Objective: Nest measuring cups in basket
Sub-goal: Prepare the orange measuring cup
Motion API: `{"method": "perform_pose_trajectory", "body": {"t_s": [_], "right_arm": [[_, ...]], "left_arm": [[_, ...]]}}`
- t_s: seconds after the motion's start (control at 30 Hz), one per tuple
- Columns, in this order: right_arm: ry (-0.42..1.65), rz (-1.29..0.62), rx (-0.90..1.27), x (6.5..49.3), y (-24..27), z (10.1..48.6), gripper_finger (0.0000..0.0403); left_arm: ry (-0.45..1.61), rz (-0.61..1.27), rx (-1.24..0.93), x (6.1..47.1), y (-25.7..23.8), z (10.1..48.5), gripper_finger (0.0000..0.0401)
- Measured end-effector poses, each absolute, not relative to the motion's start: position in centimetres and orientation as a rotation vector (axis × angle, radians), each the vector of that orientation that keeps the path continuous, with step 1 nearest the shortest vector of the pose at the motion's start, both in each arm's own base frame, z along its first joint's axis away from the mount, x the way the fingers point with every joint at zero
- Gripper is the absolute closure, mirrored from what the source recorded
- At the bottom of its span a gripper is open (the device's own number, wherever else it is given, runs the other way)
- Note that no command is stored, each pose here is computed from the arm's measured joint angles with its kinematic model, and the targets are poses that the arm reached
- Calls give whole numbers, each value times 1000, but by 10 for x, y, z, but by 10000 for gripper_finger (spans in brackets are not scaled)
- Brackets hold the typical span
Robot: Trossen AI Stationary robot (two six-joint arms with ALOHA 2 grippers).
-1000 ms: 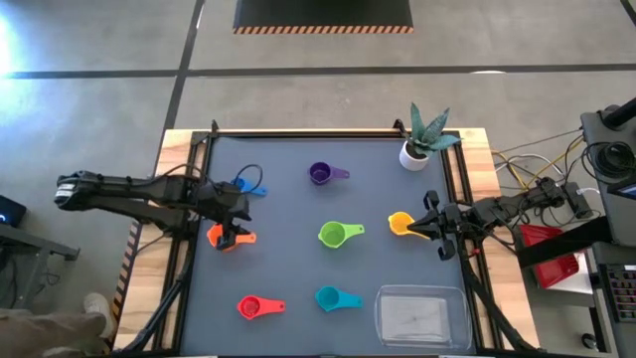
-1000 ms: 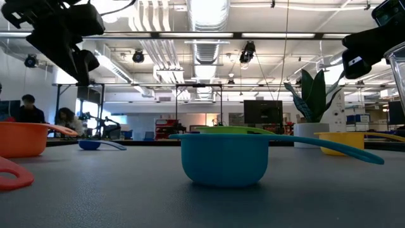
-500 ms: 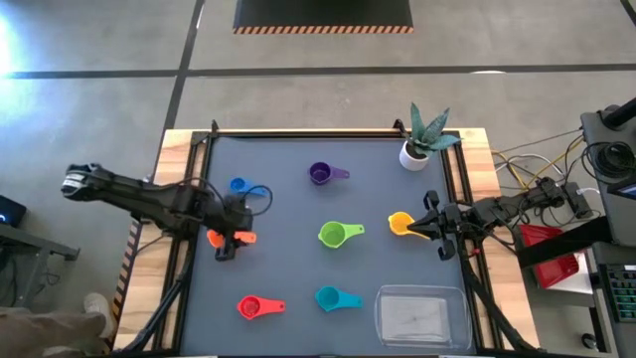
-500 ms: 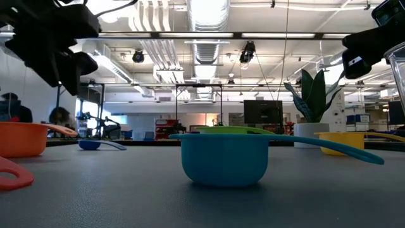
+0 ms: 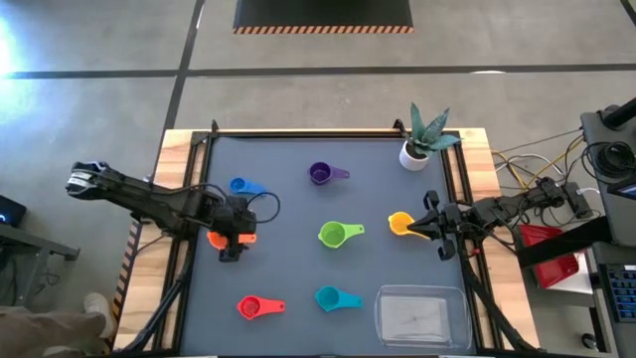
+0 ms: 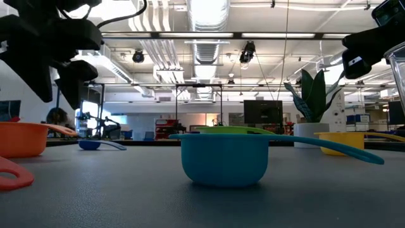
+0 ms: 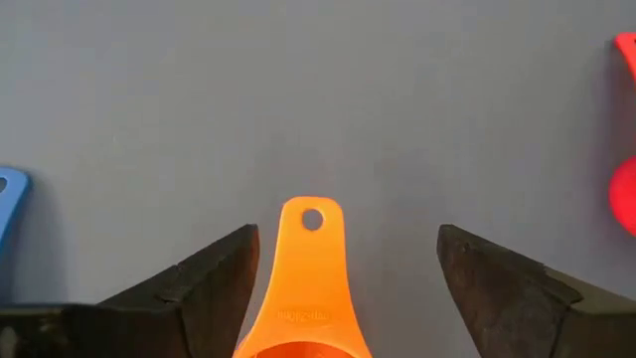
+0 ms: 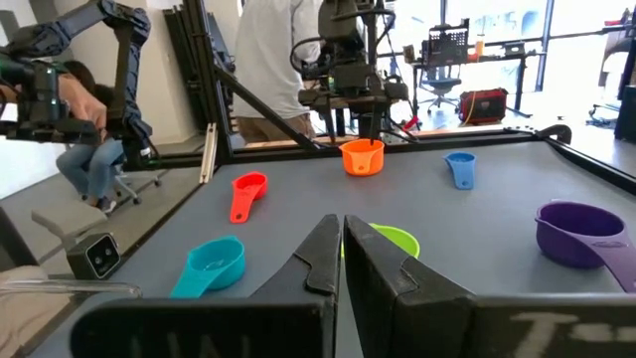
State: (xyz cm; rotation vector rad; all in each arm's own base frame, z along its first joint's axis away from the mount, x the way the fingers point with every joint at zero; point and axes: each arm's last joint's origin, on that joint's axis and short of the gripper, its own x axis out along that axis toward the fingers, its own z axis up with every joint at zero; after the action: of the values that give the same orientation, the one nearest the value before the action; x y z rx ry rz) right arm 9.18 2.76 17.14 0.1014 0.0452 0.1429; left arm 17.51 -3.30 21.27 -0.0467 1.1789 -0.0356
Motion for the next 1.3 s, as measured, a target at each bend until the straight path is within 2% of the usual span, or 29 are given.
{"method": "perform_pose_trajectory", "body": {"t_s": [0.33,0.63,1.17,1.3], "right_arm": [[45,143,101,92,28,171,394],[45,143,102,92,28,171,394],[45,143,101,92,28,171,394],[45,143,101,92,28,171,394]], "left_arm": [[1178,-10,-42,174,-32,213,106],[1317,152,-101,172,-30,199,106],[1479,163,-44,188,-33,169,106],[1511,170,-37,190,-34,164,117]]}}
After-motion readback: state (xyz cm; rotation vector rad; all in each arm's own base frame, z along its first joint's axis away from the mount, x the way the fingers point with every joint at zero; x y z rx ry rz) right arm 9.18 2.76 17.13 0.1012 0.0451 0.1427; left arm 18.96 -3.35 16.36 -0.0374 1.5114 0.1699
